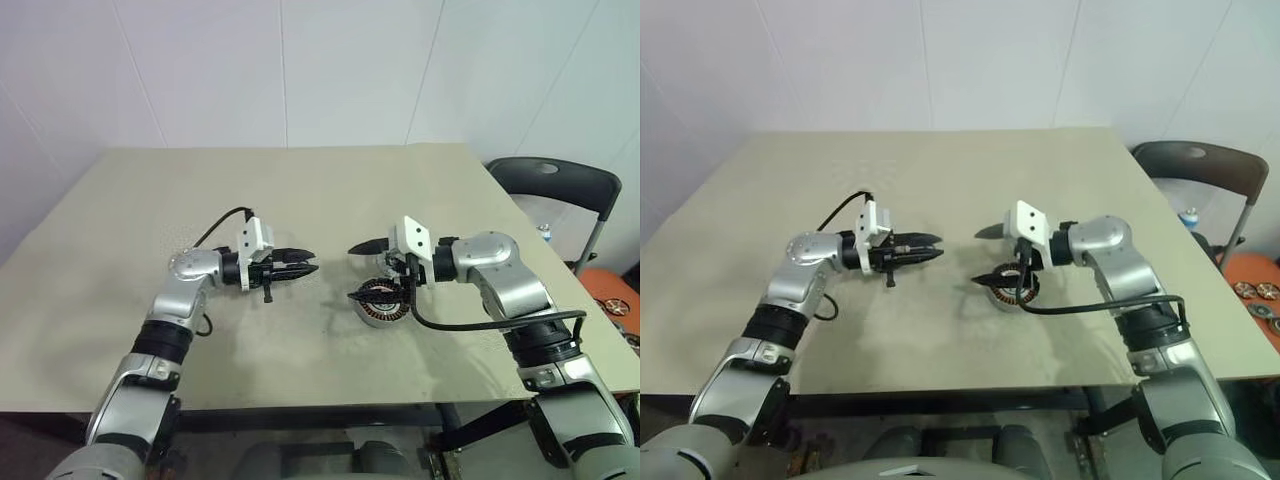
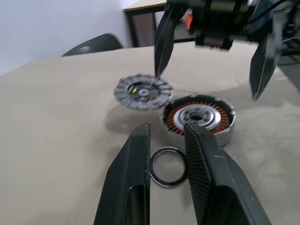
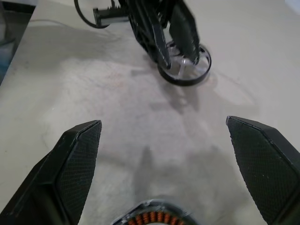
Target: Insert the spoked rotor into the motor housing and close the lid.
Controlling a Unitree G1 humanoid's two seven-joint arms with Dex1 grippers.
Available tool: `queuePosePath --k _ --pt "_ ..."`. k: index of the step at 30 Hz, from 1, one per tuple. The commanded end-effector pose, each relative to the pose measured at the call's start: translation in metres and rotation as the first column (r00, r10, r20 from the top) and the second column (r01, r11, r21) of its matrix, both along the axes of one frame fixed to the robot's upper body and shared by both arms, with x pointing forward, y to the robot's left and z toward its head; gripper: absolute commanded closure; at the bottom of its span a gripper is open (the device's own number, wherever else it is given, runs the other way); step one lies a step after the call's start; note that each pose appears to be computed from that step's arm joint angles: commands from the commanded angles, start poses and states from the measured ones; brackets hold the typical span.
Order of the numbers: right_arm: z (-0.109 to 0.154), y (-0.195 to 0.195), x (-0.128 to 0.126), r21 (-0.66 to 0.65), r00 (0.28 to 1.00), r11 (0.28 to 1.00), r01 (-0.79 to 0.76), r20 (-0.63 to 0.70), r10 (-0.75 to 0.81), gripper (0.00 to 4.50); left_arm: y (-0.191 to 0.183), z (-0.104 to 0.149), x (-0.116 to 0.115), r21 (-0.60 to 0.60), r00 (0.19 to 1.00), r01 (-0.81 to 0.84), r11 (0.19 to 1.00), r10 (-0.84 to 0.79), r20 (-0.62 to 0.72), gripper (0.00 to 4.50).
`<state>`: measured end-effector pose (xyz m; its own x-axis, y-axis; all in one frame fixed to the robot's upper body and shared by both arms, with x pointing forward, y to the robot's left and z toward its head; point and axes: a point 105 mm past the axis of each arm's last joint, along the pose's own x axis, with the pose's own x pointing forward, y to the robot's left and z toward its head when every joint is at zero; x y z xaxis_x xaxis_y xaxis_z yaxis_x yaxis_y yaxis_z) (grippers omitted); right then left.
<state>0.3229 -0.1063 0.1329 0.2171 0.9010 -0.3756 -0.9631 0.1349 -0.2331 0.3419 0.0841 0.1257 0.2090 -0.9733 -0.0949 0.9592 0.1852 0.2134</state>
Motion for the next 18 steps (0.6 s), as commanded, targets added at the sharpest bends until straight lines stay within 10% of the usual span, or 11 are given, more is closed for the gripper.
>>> queuePosePath --k 1,18 --pt "0.014 -0.002 -0.002 0.025 0.999 1.000 0.013 0.050 -0.014 0.00 -0.008 0.011 0.002 0.008 0.997 0.052 0.999 -0.052 0.049 3.76" --pt "0.035 -0.017 0.004 0.112 0.985 0.984 0.141 0.079 -0.150 0.00 -0.067 0.004 0.011 -0.021 0.987 0.130 0.991 -0.127 0.099 3.76"
